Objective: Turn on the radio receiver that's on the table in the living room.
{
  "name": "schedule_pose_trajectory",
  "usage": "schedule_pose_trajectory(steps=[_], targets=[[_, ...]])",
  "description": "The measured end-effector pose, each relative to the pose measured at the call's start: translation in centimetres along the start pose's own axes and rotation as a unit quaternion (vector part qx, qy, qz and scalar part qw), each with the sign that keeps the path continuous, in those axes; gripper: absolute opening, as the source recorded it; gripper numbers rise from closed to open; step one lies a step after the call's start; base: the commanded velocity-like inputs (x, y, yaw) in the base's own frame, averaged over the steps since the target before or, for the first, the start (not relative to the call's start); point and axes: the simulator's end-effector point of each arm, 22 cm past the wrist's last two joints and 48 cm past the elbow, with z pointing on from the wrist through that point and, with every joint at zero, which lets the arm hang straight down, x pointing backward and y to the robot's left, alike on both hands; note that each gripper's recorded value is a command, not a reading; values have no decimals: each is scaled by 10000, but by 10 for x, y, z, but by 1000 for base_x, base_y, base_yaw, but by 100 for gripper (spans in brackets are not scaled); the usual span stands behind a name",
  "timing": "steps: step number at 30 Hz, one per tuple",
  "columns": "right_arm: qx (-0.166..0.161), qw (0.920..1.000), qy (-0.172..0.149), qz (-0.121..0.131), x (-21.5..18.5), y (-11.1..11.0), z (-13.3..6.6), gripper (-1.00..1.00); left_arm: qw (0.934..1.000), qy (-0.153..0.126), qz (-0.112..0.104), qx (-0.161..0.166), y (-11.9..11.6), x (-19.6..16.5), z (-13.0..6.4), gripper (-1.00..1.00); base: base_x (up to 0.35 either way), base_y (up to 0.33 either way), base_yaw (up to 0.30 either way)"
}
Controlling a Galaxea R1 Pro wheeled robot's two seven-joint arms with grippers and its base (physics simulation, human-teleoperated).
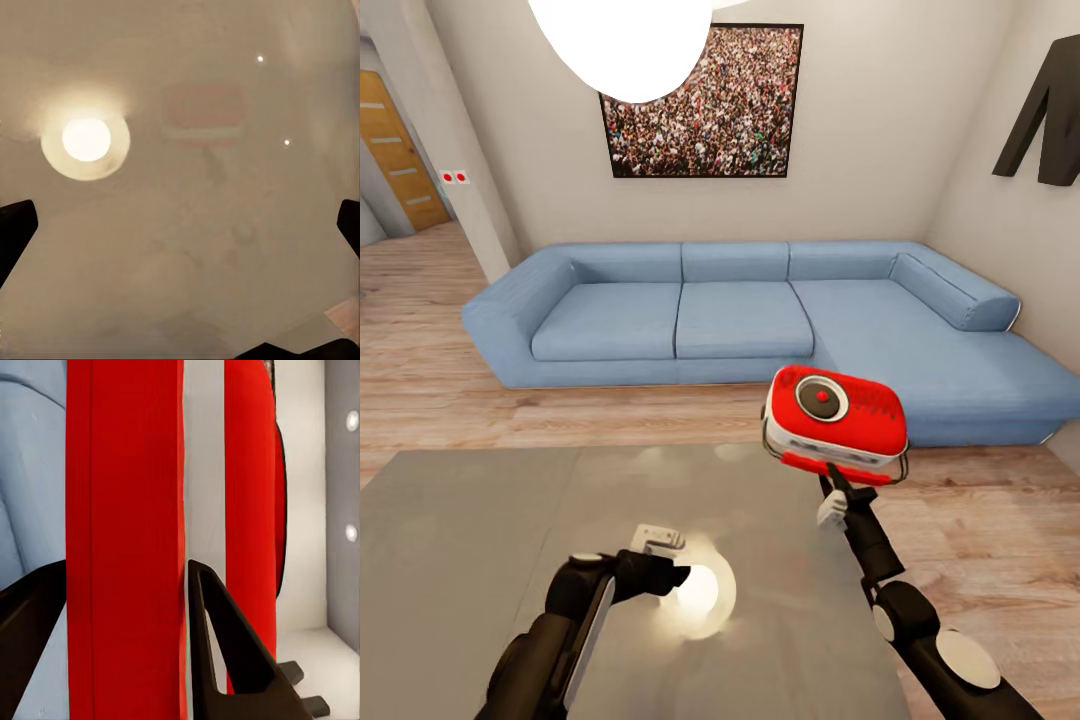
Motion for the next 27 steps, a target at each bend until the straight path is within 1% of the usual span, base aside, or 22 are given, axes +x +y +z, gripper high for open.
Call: schedule_pose_trajectory(steps=[3, 12, 14, 19, 27], targets=[[-29, 10000, -33, -77, -2, 2, 0, -100, 10000, 43, -21, -9, 1, 0, -3, 100, 0, 0, 0], [33, 9999, 55, 99, -25, 2, 6, -100, 10000, 80, -42, -25, 2, 1, -4, 100, 0, 0, 0], [32, 9999, 50, 108, -26, 2, 6, -100, 10000, 84, -39, -33, 3, 1, -4, 100, 0, 0, 0], [23, 9999, 38, 112, -28, 3, 6, -100, 9999, 111, -7, -121, 15, 4, -6, 100, 0, 0, 0], [5, 9999, 40, 117, -27, 5, 5, -100, 9998, 119, 0, -133, 16, 5, -6, 100, 0, 0, 0]])
